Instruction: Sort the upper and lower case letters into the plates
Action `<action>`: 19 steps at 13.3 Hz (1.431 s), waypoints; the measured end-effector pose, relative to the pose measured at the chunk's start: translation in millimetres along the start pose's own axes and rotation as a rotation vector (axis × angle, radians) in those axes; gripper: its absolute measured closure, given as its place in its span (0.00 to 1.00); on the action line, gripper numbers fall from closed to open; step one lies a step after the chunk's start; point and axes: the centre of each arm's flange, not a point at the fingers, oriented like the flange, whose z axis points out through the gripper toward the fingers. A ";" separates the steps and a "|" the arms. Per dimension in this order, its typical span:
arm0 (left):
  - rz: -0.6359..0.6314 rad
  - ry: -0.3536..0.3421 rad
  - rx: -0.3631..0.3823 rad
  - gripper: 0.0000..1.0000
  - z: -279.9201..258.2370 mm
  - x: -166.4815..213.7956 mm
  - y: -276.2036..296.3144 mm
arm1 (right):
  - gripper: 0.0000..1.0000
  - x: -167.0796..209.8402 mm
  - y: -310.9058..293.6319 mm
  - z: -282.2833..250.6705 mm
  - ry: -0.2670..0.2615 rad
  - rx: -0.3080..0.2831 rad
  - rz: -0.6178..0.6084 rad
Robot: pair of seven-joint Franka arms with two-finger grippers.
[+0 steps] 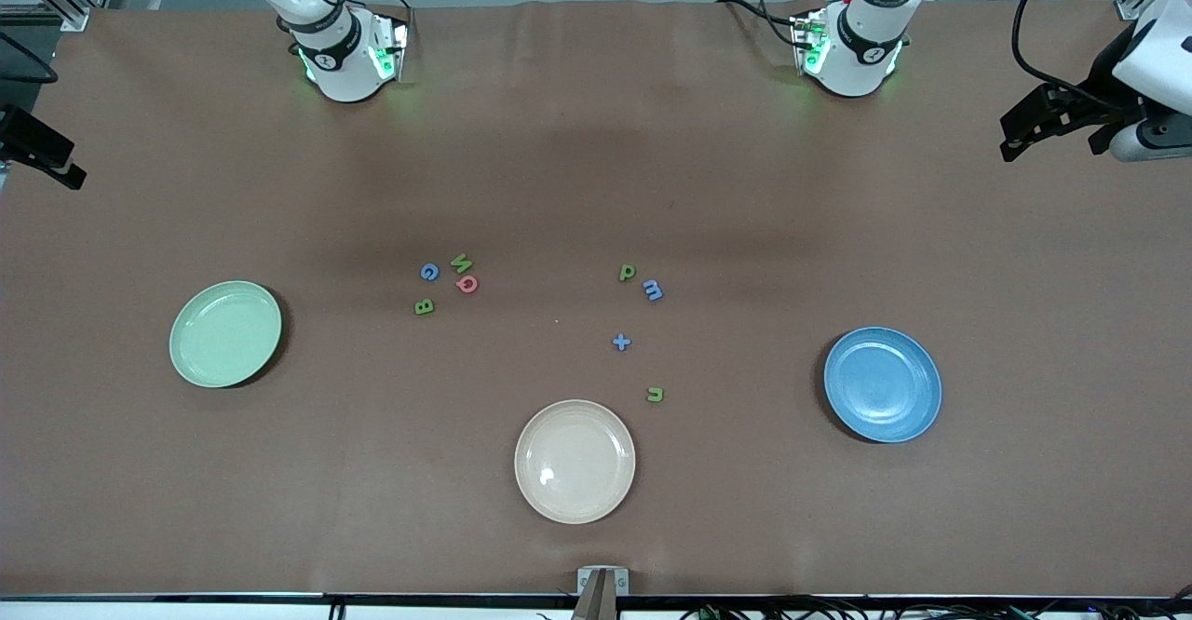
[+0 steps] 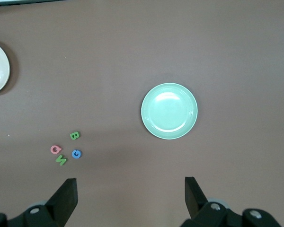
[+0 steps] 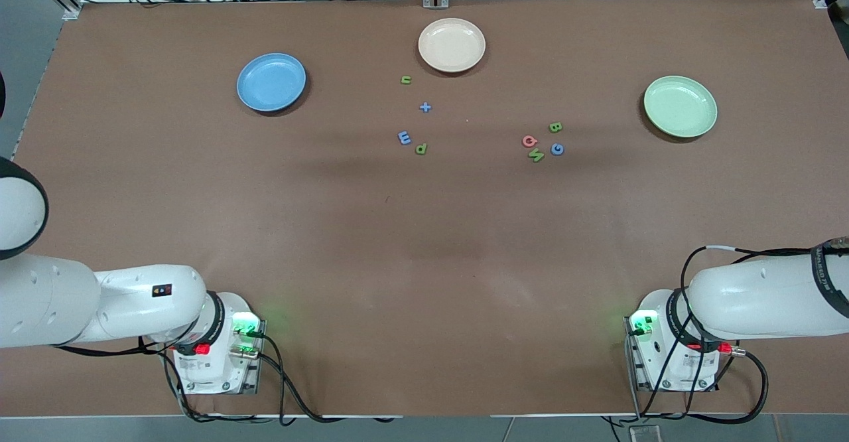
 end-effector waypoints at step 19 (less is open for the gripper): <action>-0.191 -0.084 -0.044 0.00 271.2 41.7 240.2 | 0.00 29.6 -146.6 165.1 -0.271 -0.023 -0.235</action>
